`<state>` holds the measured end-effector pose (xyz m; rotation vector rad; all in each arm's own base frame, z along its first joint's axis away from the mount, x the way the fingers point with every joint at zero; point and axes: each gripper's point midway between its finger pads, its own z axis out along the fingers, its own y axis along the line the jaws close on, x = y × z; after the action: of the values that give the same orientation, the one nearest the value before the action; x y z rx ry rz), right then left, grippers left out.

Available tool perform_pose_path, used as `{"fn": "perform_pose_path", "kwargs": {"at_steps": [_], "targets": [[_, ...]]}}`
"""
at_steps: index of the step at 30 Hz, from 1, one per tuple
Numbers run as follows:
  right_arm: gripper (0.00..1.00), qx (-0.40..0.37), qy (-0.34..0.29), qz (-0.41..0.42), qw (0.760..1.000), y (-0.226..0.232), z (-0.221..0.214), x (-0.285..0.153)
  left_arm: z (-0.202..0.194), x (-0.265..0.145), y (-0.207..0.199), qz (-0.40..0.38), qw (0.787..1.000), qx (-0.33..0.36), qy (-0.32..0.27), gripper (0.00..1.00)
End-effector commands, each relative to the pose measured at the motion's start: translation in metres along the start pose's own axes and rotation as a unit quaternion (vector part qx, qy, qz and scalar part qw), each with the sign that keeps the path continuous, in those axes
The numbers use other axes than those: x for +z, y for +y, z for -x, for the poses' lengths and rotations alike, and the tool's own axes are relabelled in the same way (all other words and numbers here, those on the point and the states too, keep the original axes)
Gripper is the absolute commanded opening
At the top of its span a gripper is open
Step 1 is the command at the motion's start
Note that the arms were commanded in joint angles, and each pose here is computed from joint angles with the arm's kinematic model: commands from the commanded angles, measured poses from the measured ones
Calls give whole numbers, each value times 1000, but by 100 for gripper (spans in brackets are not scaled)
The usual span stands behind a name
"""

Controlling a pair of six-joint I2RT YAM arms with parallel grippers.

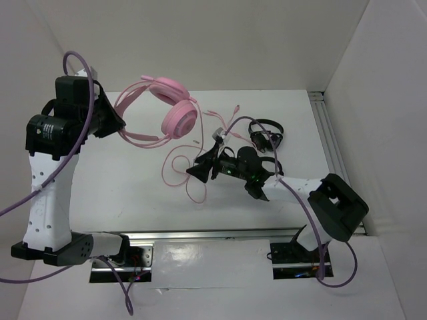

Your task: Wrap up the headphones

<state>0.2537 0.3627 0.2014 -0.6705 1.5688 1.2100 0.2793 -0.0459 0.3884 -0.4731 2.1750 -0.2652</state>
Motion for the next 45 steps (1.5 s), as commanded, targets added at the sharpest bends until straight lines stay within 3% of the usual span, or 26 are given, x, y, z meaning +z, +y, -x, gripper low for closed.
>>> {"fn": "perform_pose_path", "kwargs": {"at_steps": [1, 4, 5, 9, 10, 13, 14, 15, 17, 18, 21, 22, 28, 32, 34, 38, 45], "targets": [[66, -30, -38, 24, 999, 11, 27, 19, 27, -25, -21, -57, 996, -22, -61, 0], [53, -24, -32, 27, 999, 5, 17, 27, 27, -25, -20, -57, 996, -17, -61, 0], [39, -22, -43, 36, 998, 8, 24, 31, 28, -29, -20, -59, 996, -17, -65, 0], [5, -10, -43, 51, 998, 12, 20, 38, 26, -23, -13, -40, 997, -18, -64, 0], [1, -9, -44, 43, 998, 10, 19, 36, 26, -20, -9, -30, 997, -13, -65, 0], [0, -18, -40, -17, 999, -1, 16, 18, 30, -12, 11, 24, 996, 4, -82, 0], [0, -31, -59, -21, 998, 14, 32, 7, 31, -9, 19, 45, 995, 4, -86, 0], [0, -26, -45, -93, 994, -5, 21, -5, 32, -1, 33, 86, 992, 5, -95, 0], [0, -62, -62, -128, 988, 13, 40, -24, 24, 11, 50, 125, 988, 20, -89, 0], [0, -71, -38, -186, 979, 0, 31, -36, 24, 12, 58, 144, 984, 26, -97, 0], [0, -133, -27, -201, 970, 24, 48, -51, 13, 24, 55, 160, 981, 63, -92, 0], [0, -147, 0, -252, 956, 13, 43, -64, 8, 27, 62, 183, 976, 74, -95, 0], [0, -223, 29, -347, 911, 30, 75, -87, -36, 51, 54, 232, 953, 183, -67, 0], [0, -275, 41, -423, 863, 35, 95, -110, -60, 59, 32, 216, 945, 241, -57, 0], [0, -285, 43, -435, 853, 38, 100, -116, -68, 64, 26, 216, 936, 274, -49, 0], [0, -294, 39, -448, 843, 39, 113, -129, -88, 66, -6, 159, 926, 339, -47, 0], [0, -300, 19, -456, 838, 40, 133, -148, -155, 52, -65, 17, 881, 471, -25, 0]]}}
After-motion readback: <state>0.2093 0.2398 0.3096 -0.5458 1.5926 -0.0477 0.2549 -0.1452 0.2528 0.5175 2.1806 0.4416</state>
